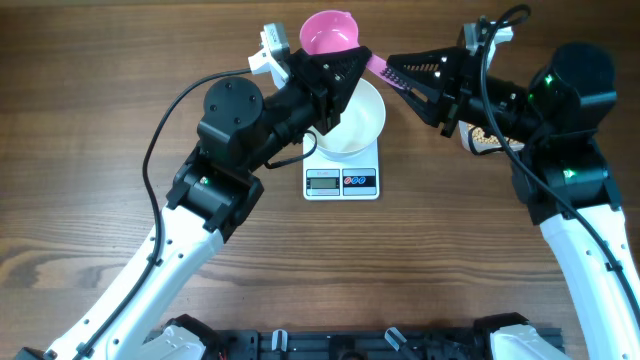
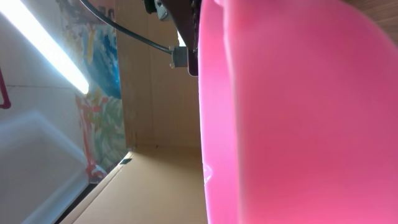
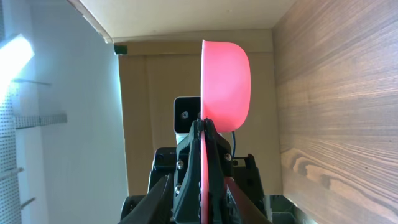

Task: Scoop item into bowl and weigh 150g on scale
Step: 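Grasp the scoop handle with the right gripper beside the left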

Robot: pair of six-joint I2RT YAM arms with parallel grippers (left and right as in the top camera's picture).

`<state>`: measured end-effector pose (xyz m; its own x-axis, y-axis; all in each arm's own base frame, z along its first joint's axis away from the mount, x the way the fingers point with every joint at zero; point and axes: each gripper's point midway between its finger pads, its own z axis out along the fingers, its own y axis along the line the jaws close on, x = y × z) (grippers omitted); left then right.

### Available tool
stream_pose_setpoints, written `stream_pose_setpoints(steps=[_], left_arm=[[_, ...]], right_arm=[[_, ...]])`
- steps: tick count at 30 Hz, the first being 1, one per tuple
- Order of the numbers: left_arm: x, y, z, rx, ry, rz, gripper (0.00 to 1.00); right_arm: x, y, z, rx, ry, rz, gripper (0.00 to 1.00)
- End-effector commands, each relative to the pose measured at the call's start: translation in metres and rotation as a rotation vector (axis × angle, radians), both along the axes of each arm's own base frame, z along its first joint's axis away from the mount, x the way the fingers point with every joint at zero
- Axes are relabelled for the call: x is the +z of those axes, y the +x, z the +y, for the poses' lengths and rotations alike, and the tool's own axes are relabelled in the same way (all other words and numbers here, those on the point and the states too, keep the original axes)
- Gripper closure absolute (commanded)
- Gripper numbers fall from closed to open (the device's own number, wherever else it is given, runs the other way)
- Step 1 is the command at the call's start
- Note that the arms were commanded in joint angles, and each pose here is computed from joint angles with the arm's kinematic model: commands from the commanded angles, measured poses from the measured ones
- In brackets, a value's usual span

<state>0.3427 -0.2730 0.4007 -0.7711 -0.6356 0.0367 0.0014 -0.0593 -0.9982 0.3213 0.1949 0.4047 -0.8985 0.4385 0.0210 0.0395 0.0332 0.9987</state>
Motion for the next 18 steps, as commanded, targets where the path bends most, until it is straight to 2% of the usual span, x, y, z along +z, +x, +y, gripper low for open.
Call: stream_pose_setpoints(steps=[1, 18], left_arm=[[0.0031, 0.0027, 0.0006, 0.017, -0.007, -0.002, 0.96], [0.0031, 0.0029, 0.0007, 0.019, -0.008, -0.002, 0.96]], right_arm=[[0.0096, -0.0058, 0.0031, 0.028, 0.015, -0.005, 0.75], [0.0096, -0.0095, 0.0047, 0.053, 0.018, 0.000, 0.77]])
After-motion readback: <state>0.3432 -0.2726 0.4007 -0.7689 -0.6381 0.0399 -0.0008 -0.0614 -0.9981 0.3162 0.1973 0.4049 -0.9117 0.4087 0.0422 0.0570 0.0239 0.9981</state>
